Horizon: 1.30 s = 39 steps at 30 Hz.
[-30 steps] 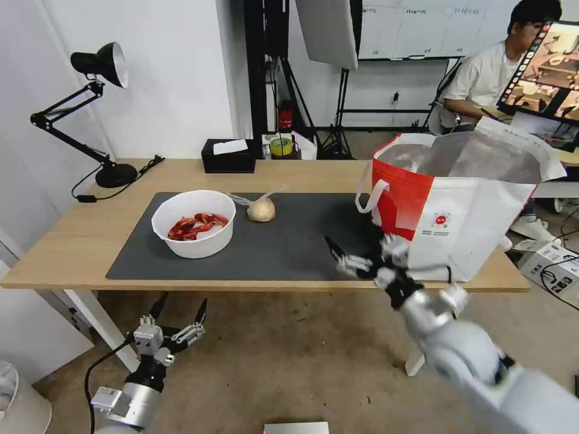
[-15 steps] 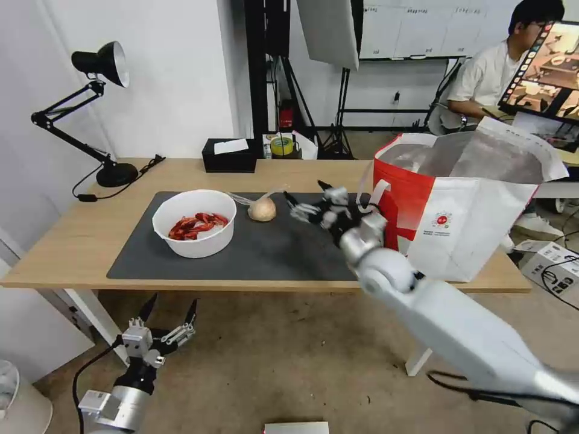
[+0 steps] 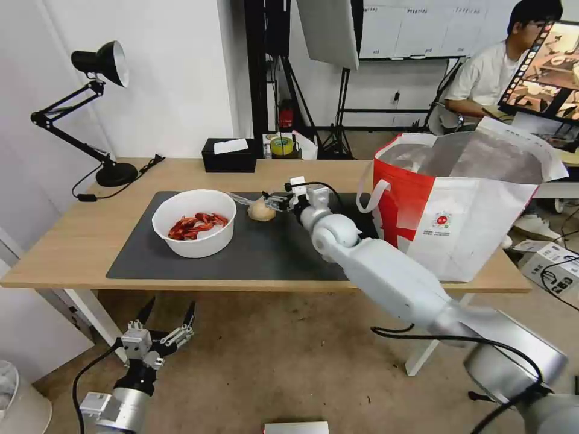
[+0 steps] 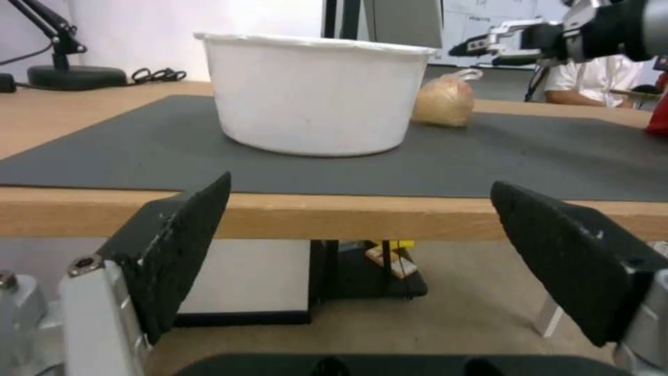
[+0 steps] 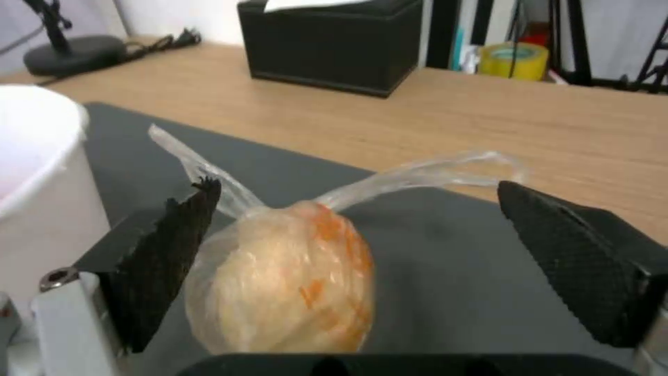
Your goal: Pick up the trash from the table and place it into the takeout bag.
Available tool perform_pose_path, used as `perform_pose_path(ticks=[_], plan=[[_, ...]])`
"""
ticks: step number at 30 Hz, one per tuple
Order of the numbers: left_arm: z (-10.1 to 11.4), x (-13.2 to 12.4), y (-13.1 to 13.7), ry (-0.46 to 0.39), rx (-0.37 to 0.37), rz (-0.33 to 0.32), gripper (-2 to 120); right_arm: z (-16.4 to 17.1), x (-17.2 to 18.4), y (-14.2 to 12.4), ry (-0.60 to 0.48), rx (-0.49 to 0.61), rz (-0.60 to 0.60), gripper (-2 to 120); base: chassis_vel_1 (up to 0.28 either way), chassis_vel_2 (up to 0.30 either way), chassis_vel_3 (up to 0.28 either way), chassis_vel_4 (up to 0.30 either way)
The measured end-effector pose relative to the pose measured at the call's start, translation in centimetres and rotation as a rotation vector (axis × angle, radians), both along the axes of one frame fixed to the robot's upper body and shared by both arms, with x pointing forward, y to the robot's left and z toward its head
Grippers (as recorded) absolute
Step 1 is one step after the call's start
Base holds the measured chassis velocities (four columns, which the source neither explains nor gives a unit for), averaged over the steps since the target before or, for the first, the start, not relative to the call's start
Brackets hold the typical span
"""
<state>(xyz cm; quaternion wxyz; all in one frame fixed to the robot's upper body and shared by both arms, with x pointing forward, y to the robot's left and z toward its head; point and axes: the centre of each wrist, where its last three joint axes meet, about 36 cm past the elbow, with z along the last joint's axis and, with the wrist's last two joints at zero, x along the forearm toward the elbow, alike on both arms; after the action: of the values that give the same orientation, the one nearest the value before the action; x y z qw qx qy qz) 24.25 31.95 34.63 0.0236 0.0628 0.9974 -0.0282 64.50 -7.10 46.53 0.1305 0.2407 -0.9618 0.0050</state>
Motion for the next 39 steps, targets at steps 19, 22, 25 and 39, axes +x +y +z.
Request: perform_pose_path(ticks=[19, 22, 25, 39], plan=[[-0.2, 0.2, 0.6, 0.002, -0.011, 0.013, 100, -1.4, 2.2, 2.7, 0.102, -0.152, 0.069, 100, 0.0, 0.0, 0.0, 0.0], [-0.2, 0.3, 0.6, -0.001, -0.011, 0.013, 100, -1.6, 2.3, 2.7, 0.107, -0.159, 0.074, 100, 0.0, 0.0, 0.0, 0.0], [-0.2, 0.4, 0.4, -0.001, -0.015, 0.011, 100, -1.8, 2.4, 2.9, 0.106, -0.168, 0.08, 100, 0.0, 0.0, 0.0, 0.0], [-0.1, 0.3, 0.2, -0.005, -0.018, 0.009, 100, -1.9, 2.5, 2.8, 0.104, -0.168, 0.098, 73, 0.0, 0.0, 0.0, 0.0]])
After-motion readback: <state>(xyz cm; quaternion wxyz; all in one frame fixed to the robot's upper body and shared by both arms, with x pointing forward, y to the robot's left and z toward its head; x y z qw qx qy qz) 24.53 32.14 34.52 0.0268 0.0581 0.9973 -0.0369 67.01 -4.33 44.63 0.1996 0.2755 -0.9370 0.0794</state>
